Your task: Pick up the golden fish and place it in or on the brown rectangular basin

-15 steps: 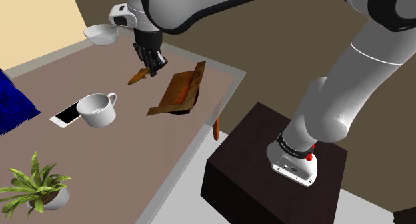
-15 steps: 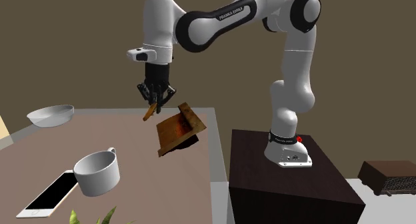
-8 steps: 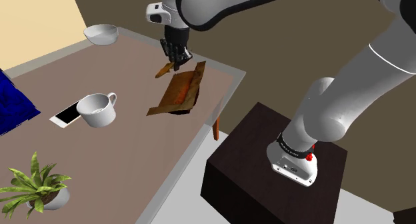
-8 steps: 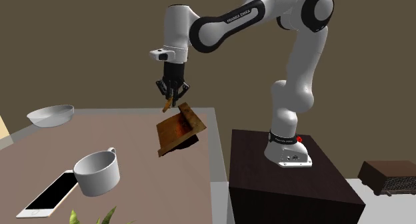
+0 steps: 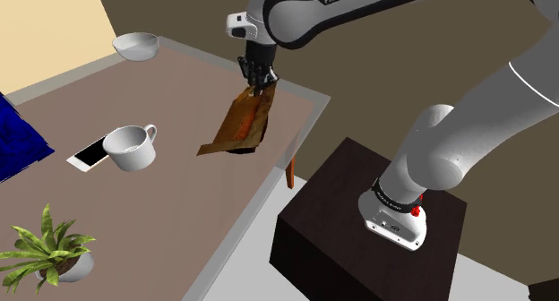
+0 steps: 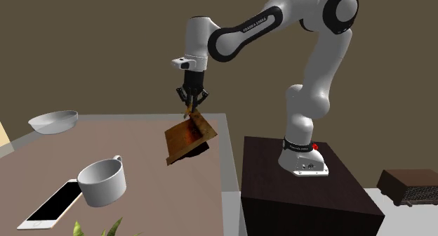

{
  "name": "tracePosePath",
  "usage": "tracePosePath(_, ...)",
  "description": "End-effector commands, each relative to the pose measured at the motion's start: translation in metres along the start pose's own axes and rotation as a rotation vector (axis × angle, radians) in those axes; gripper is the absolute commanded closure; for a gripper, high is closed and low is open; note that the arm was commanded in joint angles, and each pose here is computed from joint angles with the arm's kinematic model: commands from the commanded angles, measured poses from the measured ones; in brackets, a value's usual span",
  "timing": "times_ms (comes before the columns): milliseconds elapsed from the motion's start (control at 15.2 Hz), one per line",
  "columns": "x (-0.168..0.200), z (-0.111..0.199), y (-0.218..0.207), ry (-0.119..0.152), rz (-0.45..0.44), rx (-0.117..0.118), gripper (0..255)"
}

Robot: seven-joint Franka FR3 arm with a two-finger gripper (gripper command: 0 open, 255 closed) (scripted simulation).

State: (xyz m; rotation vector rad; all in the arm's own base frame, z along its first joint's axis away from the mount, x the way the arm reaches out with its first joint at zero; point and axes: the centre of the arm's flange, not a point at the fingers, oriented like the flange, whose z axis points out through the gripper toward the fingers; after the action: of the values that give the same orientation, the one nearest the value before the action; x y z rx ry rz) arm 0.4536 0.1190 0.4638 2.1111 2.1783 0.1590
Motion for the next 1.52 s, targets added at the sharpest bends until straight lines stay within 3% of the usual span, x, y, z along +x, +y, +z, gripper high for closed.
tracePosePath(0, -0.002, 0.011, -0.001, 0.000, 0.000, 0.000, 255)
tracePosePath(396, -0.002, 0.039, -0.006, 0.000, 0.000, 0.000, 255)
tracePosePath(858, -0.002, 0.039, -0.006, 0.000, 0.000, 0.000, 255)
tracePosePath(924, -0.002, 0.039, -0.006, 0.000, 0.000, 0.000, 0)
tracePosePath(1254, -0.002, 0.039, -0.006, 0.000, 0.000, 0.000, 0)
tracePosePath(1452, -0.002, 0.000, -0.006, 0.000, 0.000, 0.000, 0)
